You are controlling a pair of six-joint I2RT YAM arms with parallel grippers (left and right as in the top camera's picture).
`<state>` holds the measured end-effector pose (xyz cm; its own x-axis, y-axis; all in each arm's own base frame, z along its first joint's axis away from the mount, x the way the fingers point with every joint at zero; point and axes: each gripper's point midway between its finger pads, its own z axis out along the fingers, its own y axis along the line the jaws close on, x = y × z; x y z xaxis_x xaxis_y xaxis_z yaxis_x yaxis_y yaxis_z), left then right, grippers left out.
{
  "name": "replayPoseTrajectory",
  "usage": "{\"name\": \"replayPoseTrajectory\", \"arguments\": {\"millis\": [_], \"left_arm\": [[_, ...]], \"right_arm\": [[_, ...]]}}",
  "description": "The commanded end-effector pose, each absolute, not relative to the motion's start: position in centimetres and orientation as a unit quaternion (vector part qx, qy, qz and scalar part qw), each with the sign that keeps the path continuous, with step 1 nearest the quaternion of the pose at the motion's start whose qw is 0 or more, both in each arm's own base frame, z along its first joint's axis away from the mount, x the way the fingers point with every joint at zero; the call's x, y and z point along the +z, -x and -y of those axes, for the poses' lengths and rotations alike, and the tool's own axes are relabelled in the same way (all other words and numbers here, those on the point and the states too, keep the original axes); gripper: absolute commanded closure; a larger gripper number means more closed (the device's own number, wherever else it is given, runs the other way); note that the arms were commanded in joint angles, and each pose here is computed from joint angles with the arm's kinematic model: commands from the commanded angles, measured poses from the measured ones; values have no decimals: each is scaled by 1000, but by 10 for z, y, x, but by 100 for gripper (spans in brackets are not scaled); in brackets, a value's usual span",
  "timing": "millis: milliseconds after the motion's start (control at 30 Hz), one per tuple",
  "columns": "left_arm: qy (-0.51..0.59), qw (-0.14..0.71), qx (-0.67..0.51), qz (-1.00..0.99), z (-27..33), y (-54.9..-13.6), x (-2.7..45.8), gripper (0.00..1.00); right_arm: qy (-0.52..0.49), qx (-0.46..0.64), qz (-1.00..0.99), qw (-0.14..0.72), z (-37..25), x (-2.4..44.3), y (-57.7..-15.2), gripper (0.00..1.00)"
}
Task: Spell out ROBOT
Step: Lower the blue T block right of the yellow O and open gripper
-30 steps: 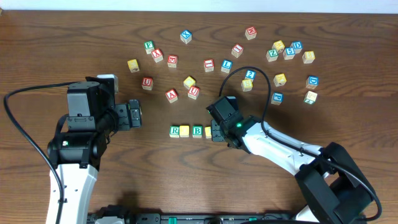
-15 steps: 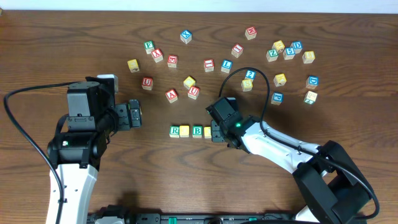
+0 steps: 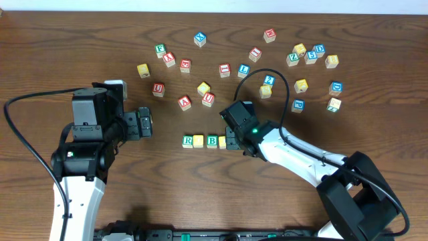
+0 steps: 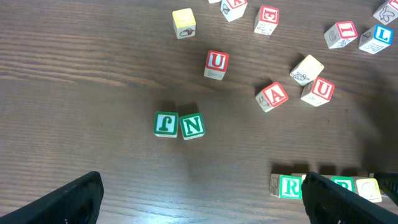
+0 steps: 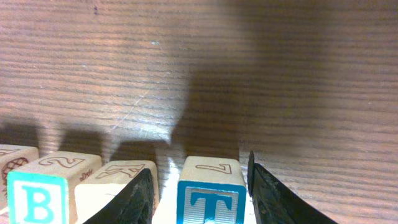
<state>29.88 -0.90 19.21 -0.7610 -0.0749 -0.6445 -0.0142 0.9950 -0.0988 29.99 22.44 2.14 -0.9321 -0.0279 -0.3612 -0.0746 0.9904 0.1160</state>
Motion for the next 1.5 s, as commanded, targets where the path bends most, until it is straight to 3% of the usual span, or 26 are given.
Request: {"name": "replayPoseTrajectory", "arguments": {"millis": [0,200,367,533,1000,1467], "left_arm": [[20,347,-42,-937,8,-299,193,0],[20,347,-42,-937,8,-299,193,0],[20,347,-42,-937,8,-299,193,0],[20,347,-42,-937,8,-299,193,0],[20,347,-42,-937,8,-299,193,0],[20,347,-42,-937,8,-299,193,0]], "right_arm": [[28,49,-977,205,-228,39,-314,57],[19,20,-974,226,-224,62,-328,61],[-51,-60,-969,236,-187,64,-325,88],[-59,-60,-970,227,-186,62,-321,99],[-69,-37,-976,203,-183,23,-301,99],[-26,-1,-981,192,-200,21,-300,99]]}}
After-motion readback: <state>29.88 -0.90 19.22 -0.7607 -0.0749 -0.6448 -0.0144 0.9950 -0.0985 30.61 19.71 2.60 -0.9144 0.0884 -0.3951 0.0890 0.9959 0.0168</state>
